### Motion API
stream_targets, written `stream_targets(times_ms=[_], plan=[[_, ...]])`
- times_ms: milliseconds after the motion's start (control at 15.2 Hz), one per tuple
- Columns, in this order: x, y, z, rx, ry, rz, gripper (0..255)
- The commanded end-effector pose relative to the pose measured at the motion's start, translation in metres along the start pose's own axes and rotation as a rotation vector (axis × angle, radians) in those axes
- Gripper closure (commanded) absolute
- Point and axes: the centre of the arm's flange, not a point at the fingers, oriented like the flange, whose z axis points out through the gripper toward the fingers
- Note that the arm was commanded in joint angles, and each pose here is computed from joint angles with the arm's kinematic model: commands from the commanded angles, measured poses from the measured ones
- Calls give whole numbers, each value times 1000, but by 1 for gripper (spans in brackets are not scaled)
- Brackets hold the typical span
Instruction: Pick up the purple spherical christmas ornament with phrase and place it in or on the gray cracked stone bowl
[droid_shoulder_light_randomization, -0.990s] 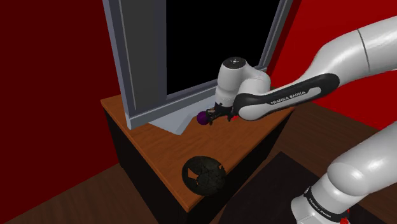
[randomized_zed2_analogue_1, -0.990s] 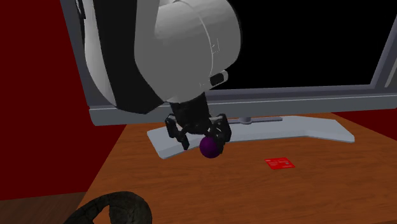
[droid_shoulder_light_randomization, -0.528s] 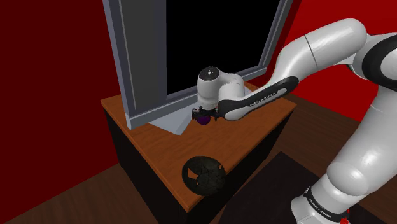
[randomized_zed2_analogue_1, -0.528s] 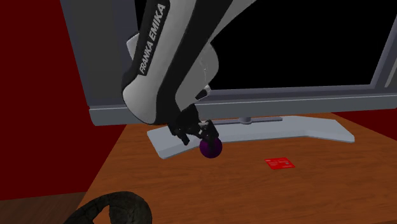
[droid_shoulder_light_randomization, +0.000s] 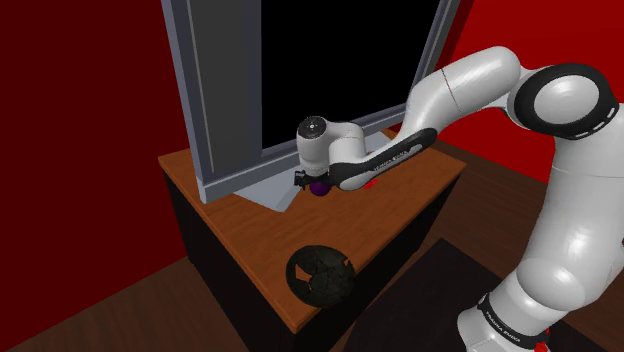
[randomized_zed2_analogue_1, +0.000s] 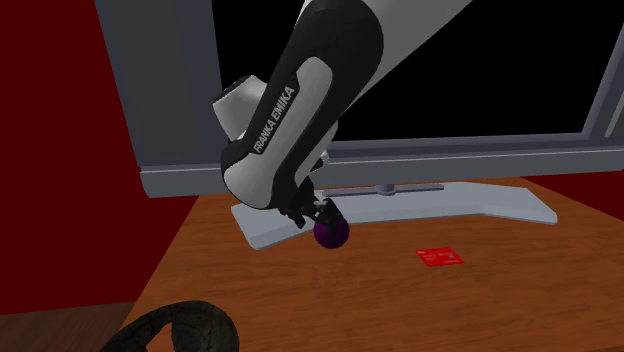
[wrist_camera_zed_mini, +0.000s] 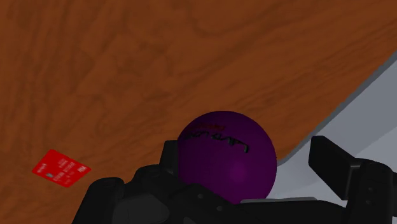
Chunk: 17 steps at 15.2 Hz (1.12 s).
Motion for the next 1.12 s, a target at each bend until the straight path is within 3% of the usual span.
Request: stream_targets(times_ms=[0, 594, 660, 1056], plan=[[0, -1, 12, 0, 1, 1, 0], [0, -1, 20, 0, 1, 1, 0], [0, -1, 20, 0, 1, 1, 255], [0, -1, 21, 0, 1, 1, 255]])
